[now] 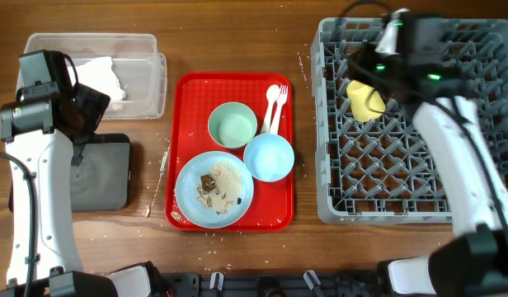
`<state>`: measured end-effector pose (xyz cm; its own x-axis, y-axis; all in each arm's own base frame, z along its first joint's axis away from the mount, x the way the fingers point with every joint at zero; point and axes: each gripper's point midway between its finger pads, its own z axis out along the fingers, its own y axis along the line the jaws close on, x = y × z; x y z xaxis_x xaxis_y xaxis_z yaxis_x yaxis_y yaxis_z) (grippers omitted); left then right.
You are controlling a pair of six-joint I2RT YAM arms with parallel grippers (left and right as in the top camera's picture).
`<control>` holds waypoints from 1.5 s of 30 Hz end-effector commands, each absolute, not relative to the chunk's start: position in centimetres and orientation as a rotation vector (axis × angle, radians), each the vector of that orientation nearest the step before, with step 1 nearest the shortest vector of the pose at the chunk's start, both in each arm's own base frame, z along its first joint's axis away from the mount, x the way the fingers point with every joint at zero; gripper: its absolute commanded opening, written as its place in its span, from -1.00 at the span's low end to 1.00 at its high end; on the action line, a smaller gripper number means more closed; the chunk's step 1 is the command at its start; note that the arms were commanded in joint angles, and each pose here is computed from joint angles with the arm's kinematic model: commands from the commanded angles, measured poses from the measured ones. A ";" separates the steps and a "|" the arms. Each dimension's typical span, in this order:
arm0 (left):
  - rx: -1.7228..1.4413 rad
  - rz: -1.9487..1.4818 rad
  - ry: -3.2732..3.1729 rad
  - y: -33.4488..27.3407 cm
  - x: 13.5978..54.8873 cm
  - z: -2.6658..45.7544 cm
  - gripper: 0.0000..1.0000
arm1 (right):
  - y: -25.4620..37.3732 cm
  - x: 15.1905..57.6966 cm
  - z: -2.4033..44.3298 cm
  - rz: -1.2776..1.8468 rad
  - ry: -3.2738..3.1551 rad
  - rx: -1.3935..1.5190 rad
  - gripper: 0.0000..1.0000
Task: Sort waste into correct bins and load items into the dishwasher rack
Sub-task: 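Lower the yellow cup into the rack and open the right gripper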
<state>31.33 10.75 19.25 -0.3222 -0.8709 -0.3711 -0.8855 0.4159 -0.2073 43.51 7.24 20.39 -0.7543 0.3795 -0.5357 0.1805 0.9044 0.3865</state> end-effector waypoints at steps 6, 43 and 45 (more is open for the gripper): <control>-1.510 0.058 2.220 11.1 31.2 19.8 1.00 | 2.8 44.4 12.6 0.125 2.543 0.657 -0.80; -1.510 0.058 2.220 11.1 31.2 19.8 1.00 | 4.3 45.8 13.2 0.016 2.476 0.555 -0.91; -1.510 0.058 2.220 11.1 31.2 19.8 1.00 | 3.5 45.2 12.7 -0.008 2.498 0.593 -0.91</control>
